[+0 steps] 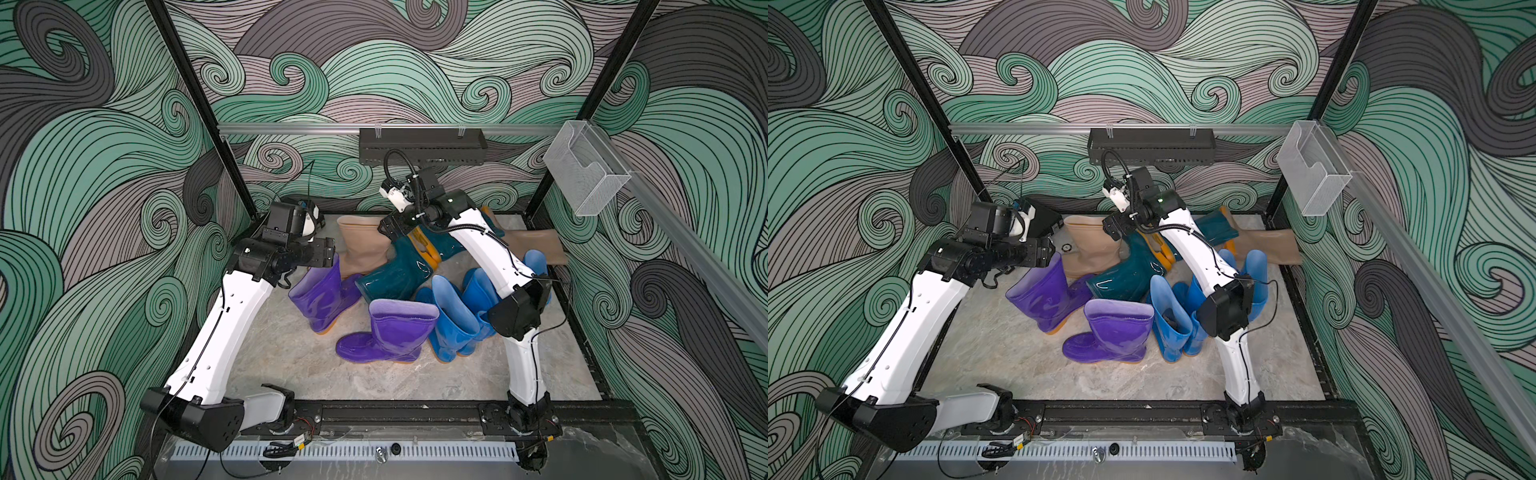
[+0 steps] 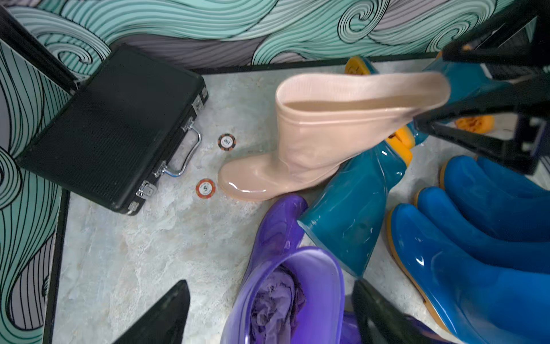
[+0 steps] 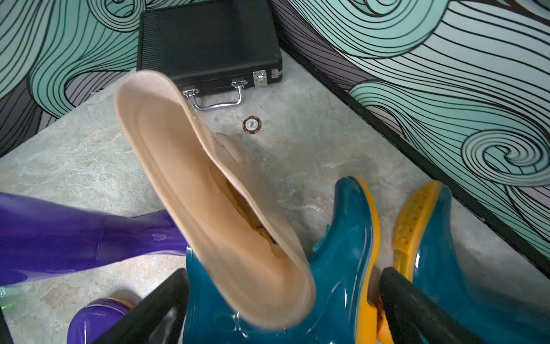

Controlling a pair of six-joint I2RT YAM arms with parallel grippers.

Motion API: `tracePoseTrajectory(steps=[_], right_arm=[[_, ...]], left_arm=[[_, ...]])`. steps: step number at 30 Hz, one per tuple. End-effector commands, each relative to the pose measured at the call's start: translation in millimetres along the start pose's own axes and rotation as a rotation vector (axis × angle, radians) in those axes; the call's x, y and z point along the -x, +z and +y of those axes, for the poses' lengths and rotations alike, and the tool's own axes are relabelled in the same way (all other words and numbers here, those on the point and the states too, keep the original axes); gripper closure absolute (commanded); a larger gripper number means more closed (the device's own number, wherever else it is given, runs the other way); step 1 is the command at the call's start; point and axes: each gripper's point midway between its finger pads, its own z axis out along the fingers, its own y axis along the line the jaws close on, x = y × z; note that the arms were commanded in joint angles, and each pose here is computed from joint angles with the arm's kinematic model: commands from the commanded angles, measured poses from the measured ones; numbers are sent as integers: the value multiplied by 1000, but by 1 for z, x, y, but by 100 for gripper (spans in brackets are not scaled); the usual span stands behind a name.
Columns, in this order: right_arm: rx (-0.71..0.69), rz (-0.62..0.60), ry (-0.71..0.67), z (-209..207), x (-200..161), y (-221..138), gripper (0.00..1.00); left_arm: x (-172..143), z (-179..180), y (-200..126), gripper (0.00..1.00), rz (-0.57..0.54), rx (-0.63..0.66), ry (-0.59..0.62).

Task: Match and arrange rain boots in pairs
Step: Adjust the rain boot at the center of the board.

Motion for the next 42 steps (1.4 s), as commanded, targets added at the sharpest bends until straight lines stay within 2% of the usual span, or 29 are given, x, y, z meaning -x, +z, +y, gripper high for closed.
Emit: tracePoseTrajectory(steps=[1,5,9,11,13,15,18,23,30,36,42], right_arm=[[100,-63,-71,18,16,12,1],[174,-83,-102,32,18,35,2],[263,-122,-107,44,24,47,16],[288,-124,-107,49,24,53,31],[300,-119,-98,51,22,60,51],[301,-110,-92,53,21,64,67],[246,-109,-27,46,26,68,99],[156,-196,155,30,58,52,100],[123,-385,400,16,108,18,100],[137,-488,467,13,134,-2,100],[140,-497,483,9,135,2,100]], left_arm=[[-16,5,-8,13,46,16,-37],[-14,14,-12,13,32,59,-63],[-15,29,-16,14,44,142,-83],[-12,31,-17,14,39,150,-79],[-8,33,-16,14,29,159,-81],[-4,34,-13,14,26,161,-85],[4,34,-9,14,22,158,-90],[24,28,-2,14,-22,121,-114],[57,29,-4,14,-122,98,-174],[55,37,-5,14,-141,104,-198],[50,38,2,14,-139,89,-225]])
